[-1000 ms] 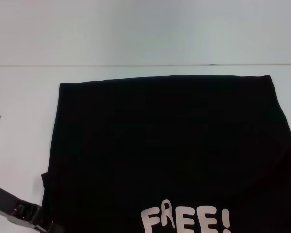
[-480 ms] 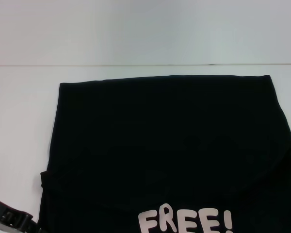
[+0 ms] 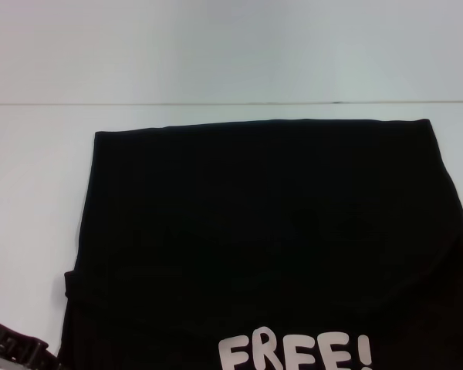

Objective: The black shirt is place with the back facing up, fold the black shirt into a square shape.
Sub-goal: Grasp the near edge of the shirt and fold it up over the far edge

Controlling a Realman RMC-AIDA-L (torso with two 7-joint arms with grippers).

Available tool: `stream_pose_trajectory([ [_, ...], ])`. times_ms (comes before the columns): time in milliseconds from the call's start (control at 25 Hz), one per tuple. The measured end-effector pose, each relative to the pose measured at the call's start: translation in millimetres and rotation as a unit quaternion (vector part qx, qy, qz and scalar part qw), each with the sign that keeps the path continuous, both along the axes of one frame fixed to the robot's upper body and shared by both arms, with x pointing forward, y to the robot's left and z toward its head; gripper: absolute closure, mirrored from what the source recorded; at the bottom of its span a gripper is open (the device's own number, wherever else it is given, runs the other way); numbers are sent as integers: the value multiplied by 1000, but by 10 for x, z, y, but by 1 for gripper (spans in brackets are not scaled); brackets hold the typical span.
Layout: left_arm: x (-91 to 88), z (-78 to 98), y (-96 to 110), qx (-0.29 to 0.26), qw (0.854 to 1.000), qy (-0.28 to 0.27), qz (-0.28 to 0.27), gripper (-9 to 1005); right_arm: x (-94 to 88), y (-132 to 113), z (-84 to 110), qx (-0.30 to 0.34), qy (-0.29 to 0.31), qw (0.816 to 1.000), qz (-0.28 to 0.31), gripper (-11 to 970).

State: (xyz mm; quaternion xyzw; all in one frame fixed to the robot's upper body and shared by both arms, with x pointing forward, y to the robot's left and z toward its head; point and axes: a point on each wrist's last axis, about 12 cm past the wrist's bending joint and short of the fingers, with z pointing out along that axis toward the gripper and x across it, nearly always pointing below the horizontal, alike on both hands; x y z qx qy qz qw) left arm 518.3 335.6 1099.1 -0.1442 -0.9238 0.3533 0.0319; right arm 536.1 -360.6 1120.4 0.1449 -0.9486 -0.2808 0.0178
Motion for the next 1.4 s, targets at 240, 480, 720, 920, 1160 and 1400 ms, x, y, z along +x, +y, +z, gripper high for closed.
stream_pose_trajectory([
  [240,-8,-2,15,5,1000,3,2,968,-19,-17,-4,0,3,1000,0,884],
  [480,-12,18,64,7,1000,2,11,968,-42,-65,-6,-4,6,1000,-4,884],
  [720,-41,22,38,-1,1000,7,-3,968,-83,-52,3,6,16,1000,7,884],
  [920,-119,26,35,-14,1000,17,-10,969,-156,-56,10,22,29,999,12,884],
  [1160,-133,52,45,-20,1000,12,-9,969,-189,-91,20,33,25,999,11,884],
  [1400,42,248,-1,-73,996,-41,-7,969,-60,-106,165,73,-36,997,6,883],
])
